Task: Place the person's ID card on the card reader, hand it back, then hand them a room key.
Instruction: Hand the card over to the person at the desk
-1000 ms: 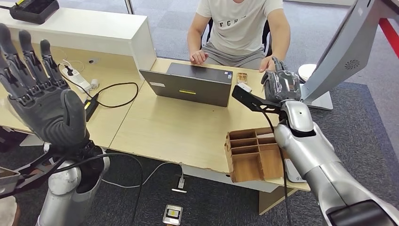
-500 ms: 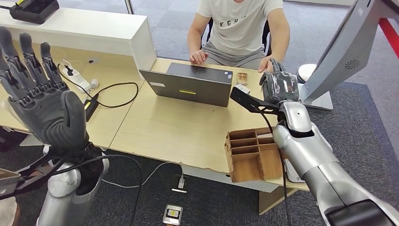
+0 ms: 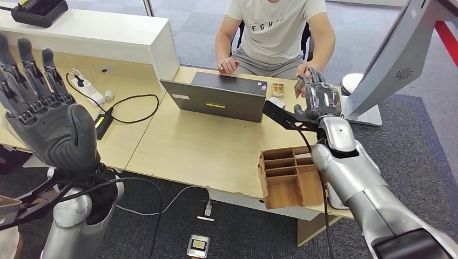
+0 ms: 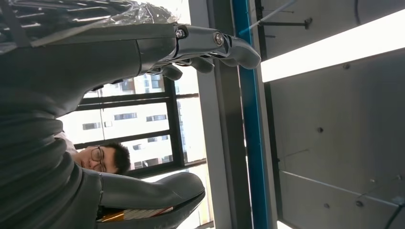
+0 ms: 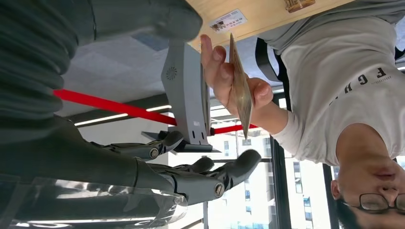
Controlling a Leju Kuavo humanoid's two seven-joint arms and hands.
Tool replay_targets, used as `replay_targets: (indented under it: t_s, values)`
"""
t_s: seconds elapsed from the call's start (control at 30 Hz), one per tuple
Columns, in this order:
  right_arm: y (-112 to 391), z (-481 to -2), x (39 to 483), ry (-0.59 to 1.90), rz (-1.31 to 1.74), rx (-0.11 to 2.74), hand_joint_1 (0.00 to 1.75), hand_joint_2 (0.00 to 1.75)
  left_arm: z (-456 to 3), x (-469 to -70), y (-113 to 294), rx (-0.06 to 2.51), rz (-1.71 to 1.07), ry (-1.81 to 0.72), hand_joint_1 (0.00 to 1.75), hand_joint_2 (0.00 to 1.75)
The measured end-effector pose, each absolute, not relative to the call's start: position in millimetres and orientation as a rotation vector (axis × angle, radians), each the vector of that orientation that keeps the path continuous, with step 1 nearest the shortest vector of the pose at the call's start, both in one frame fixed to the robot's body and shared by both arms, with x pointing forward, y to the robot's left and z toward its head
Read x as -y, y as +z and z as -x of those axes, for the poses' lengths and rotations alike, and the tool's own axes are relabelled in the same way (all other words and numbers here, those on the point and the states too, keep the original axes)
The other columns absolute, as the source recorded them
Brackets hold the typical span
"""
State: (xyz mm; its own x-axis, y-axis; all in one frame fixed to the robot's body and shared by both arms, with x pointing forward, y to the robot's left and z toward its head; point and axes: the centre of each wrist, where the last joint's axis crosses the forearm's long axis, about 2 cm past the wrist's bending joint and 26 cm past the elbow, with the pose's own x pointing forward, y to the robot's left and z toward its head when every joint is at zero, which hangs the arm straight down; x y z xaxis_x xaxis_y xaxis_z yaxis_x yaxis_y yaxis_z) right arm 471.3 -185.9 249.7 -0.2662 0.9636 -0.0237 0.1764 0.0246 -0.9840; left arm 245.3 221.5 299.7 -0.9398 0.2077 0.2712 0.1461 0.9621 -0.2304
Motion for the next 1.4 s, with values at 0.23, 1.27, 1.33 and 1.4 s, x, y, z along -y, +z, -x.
replay_targets:
  t_s: [0.23,1.27,1.33,1.4]
  values:
    - [257,-471,184,1.271,1.189,1.645,0.00,1.75,-243,-222,297,2.806,0.246,0.295,0.00,1.75]
    - [203,-267,205,0.334,0.736,2.427,0.00,1.75,-215,-233,277,2.771,0.067,0.342,0.00,1.75]
    - [207,-261,208,0.301,0.729,2.450,0.00,1.75,-214,-234,276,2.767,0.063,0.354,0.00,1.75]
    - [211,-257,210,0.272,0.723,2.470,0.00,1.75,-213,-234,276,2.764,0.058,0.361,0.00,1.75]
